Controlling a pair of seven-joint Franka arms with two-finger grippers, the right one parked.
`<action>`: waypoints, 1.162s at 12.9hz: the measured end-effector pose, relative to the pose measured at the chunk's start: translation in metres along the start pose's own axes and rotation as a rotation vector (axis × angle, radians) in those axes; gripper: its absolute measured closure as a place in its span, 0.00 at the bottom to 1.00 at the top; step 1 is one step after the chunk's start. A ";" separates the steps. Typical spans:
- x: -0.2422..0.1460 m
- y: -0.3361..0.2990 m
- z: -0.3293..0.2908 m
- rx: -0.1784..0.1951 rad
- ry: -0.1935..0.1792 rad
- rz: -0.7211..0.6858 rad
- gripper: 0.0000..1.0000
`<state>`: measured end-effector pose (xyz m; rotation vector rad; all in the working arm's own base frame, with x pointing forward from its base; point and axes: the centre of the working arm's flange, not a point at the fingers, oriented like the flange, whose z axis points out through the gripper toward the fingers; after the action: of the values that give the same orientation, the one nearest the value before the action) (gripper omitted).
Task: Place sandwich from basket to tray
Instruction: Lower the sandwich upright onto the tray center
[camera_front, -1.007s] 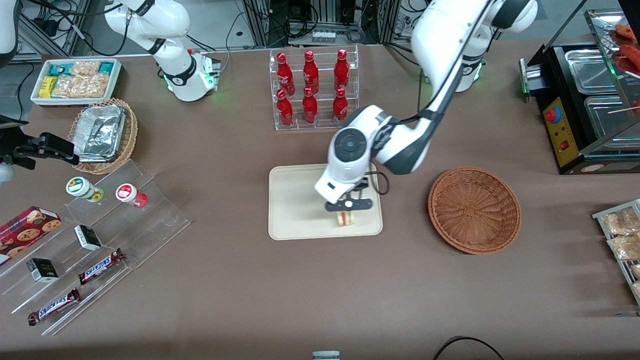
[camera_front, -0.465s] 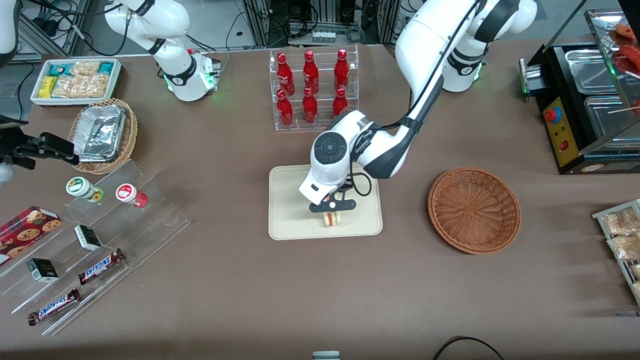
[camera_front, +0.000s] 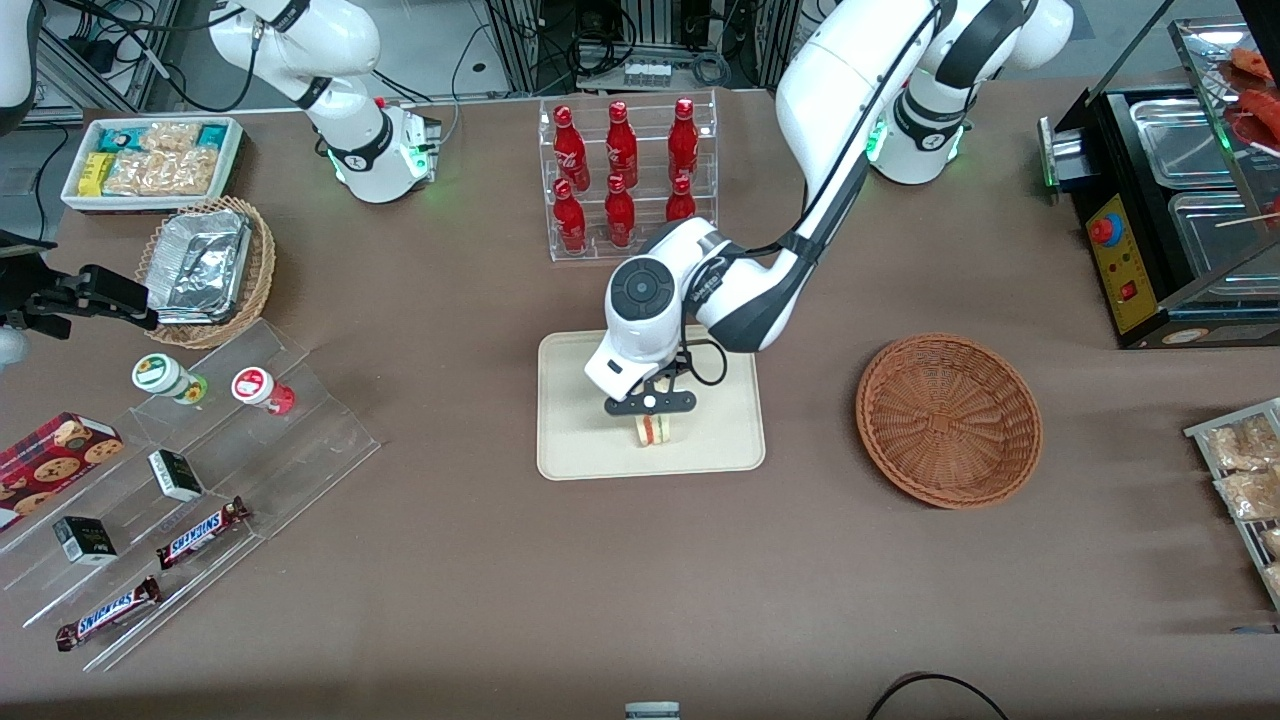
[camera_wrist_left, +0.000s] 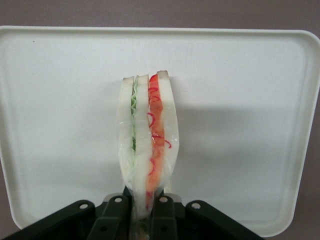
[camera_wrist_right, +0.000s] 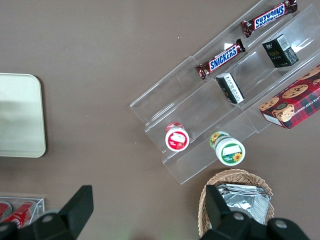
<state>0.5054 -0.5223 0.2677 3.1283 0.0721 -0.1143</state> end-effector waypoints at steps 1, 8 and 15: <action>-0.003 0.003 0.001 0.004 0.007 0.011 0.84; -0.016 -0.003 0.020 -0.022 0.075 0.046 0.84; -0.017 -0.006 0.018 -0.019 0.075 0.041 0.84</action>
<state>0.4873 -0.5173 0.2508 3.1126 0.0095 0.0046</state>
